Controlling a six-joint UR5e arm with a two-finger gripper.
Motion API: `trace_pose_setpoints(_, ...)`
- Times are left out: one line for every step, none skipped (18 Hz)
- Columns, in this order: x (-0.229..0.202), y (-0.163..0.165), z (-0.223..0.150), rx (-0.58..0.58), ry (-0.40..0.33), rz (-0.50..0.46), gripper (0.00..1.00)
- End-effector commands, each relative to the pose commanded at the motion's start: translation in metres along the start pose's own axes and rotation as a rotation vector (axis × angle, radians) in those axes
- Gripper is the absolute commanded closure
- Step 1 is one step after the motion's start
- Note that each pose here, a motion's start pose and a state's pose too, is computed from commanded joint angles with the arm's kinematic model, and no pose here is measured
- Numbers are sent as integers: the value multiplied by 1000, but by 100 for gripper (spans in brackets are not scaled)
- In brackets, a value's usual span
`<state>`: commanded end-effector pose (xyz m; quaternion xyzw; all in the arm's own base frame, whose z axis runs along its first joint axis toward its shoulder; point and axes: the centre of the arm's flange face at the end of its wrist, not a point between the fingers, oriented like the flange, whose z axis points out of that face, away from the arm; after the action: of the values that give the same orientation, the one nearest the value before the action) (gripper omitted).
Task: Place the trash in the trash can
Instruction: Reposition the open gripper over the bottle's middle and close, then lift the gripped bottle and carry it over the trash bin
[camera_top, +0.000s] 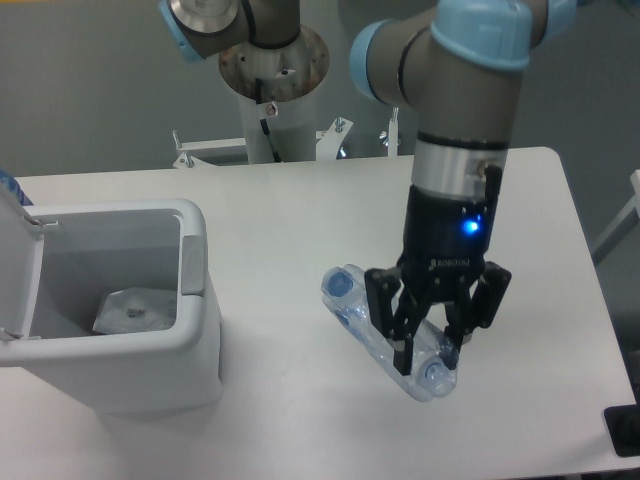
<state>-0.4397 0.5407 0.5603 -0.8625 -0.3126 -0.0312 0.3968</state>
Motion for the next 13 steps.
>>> trace_pose_setpoints(2, 0, -3, 4, 11, -2, 49)
trace_pose_setpoints(4, -1, -4, 7, 13, -3, 50)
trace_pose_setpoints(7, -2, -7, 11, 15, 0, 50)
trace_pose_setpoints(12, -3, -14, 20, 22, 6, 50)
trace_pose_setpoints(16, -4, -19, 27, 27, 8, 50)
trace_pose_setpoints(20, -5, -22, 31, 40, 6, 50)
trace_pose_setpoints(24, -5, -23, 34, 56, 9, 51)
trace_pose_setpoints(32, -6, -27, 42, 73, 18, 52)
trace_pose_setpoints(44, -5, -27, 41, 89, 27, 52)
trace_pose_setpoints(53, -3, -25, 36, 99, 35, 52)
trace_pose_setpoints(58, -2, -29, 40, 102, 36, 52)
trace_pose_setpoints(60, -3, -31, 42, 103, 34, 52)
trace_pose_setpoints(65, -2, -32, 43, 109, 36, 52)
